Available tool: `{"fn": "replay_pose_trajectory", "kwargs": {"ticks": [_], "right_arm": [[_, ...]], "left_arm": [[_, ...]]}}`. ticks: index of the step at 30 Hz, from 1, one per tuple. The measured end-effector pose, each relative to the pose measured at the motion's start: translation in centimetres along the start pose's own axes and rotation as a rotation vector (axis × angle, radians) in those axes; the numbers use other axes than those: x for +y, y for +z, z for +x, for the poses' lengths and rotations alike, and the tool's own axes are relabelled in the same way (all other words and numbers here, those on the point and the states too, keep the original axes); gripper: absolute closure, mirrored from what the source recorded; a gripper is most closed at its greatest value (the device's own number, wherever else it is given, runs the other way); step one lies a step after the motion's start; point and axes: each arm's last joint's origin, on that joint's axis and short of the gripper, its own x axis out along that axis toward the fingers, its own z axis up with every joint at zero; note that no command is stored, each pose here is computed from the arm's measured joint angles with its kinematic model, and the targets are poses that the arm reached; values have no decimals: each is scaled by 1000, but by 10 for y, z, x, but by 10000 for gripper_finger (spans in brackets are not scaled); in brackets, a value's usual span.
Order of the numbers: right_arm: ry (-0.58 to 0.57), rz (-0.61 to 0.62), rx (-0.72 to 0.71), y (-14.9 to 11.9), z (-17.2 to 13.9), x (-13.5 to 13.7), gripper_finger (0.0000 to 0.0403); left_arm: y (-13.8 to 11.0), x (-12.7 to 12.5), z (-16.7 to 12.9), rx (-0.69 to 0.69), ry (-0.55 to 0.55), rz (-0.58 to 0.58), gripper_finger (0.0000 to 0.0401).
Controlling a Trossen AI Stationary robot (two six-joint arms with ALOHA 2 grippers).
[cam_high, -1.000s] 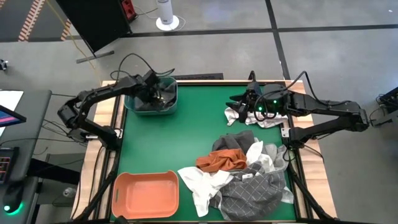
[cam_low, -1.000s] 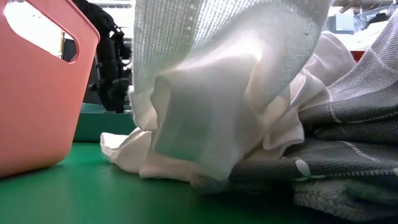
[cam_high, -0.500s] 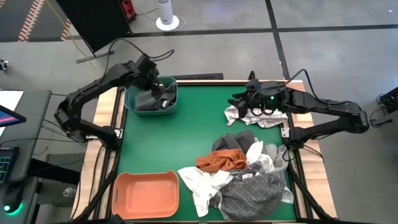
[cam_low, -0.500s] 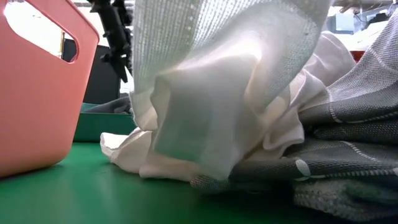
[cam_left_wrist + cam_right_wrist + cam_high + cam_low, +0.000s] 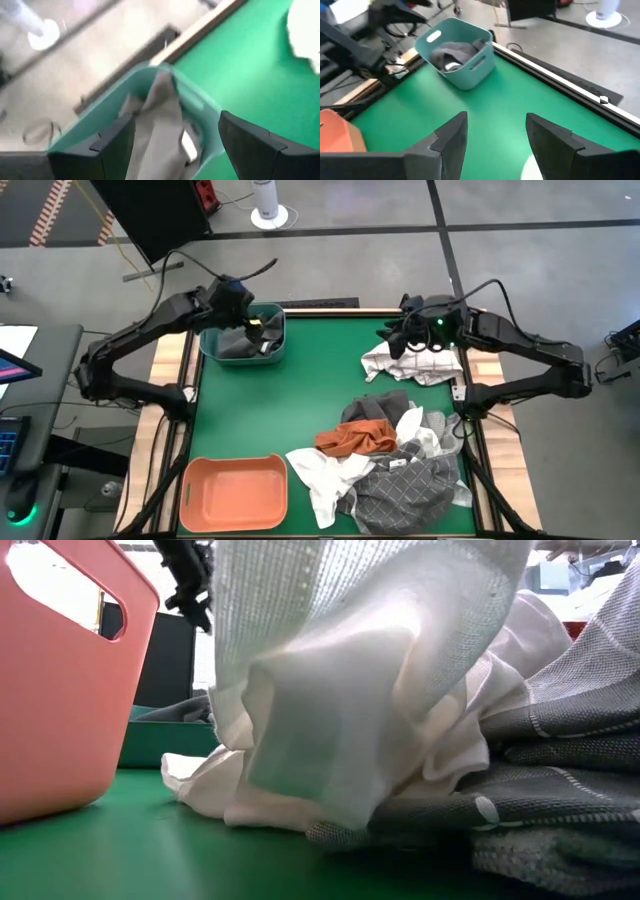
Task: Sort microfiber towel by color & place in baskets
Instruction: Put the white and orange microfiber towel into the orange bin
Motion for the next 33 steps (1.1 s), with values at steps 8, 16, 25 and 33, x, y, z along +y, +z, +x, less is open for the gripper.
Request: {"fn": "replay_pose_trajectory", "kwargs": {"ticks": [8, 16, 25, 33], "right_arm": [[-152, -105, 271, -16, 44, -19, 175], [-112, -134, 404, -21, 76, -33, 173], [-145, -169, 545, -26, 95, -60, 150], [-180, -146, 653, -33, 108, -78, 147]], "left_arm": [[3, -38, -9, -92, -121, 35, 129], [-2, -59, -23, -122, -167, 46, 129], [-12, -74, -31, -84, -209, 71, 129], [-13, -76, -33, -83, -220, 53, 129]]}}
